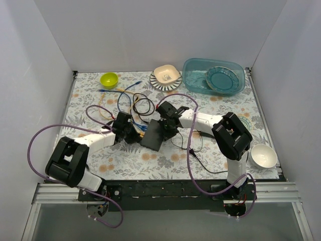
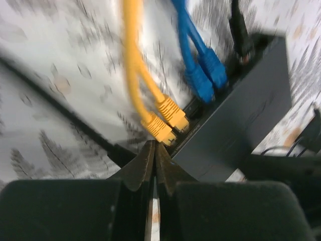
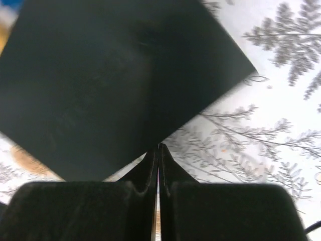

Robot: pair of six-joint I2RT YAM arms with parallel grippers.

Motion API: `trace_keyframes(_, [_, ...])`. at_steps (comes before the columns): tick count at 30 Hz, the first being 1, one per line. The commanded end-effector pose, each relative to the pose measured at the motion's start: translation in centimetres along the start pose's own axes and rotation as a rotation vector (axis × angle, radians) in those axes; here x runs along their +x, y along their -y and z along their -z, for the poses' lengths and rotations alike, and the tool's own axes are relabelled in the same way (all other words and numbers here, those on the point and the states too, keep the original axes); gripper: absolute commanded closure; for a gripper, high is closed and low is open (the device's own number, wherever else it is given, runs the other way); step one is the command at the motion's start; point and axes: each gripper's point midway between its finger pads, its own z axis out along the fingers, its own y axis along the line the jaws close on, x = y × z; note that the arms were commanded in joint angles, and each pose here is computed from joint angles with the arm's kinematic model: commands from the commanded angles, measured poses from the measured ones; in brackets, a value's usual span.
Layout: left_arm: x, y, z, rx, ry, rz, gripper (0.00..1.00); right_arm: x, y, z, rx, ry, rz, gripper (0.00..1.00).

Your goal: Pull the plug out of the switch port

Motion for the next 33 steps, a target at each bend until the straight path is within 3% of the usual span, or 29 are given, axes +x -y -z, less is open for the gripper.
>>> trace_keyframes(1, [7.0, 0.6, 1.9, 0.051, -0.188, -0.032, 1.00, -2.5, 0.3, -1.5, -0.006, 0.071, -0.019, 0.99])
trace_keyframes(9, [9.2, 1.6, 2.7, 0.083, -0.212, -0.054, 1.00, -5.2, 0.9, -1.9, 0.037, 0.118, 0.021, 0.99])
trace_keyframes(12, [6.4, 2.5, 3.6, 0.068, -0.082, -0.057, 0.96, -7.3, 2.0, -0.9, 0.107, 0.181, 0.007, 0.99])
trace_keyframes(19, [-3.9, 6.7, 9.7, 0.031, 0.302, -0.031, 0.76, -11.5, 1.6, 9.7, 0.183, 0.471, -0.028, 0.85])
trace_keyframes(22, [-6.9, 6.8, 10.1, 0.017, 0.357, 0.004, 0.72, -9.2, -1.4, 10.6, 0.105, 0.451, 0.062, 0.83])
trace_keyframes(26, [-8.4, 4.5, 6.1, -0.038, 0.255, 0.042, 0.73, -2.7, -4.8, 8.2, -0.049, 0.288, 0.170, 0.99])
trace_keyframes(30, [-8.3, 2.3, 0.8, -0.123, 0.159, -0.003, 0.76, 3.8, -6.1, 5.9, -0.139, 0.189, 0.229, 0.99])
trace_keyframes(33, [-8.6, 1.4, -1.6, -0.157, 0.138, -0.035, 0.77, 5.7, -7.1, 5.6, -0.169, 0.172, 0.258, 0.99])
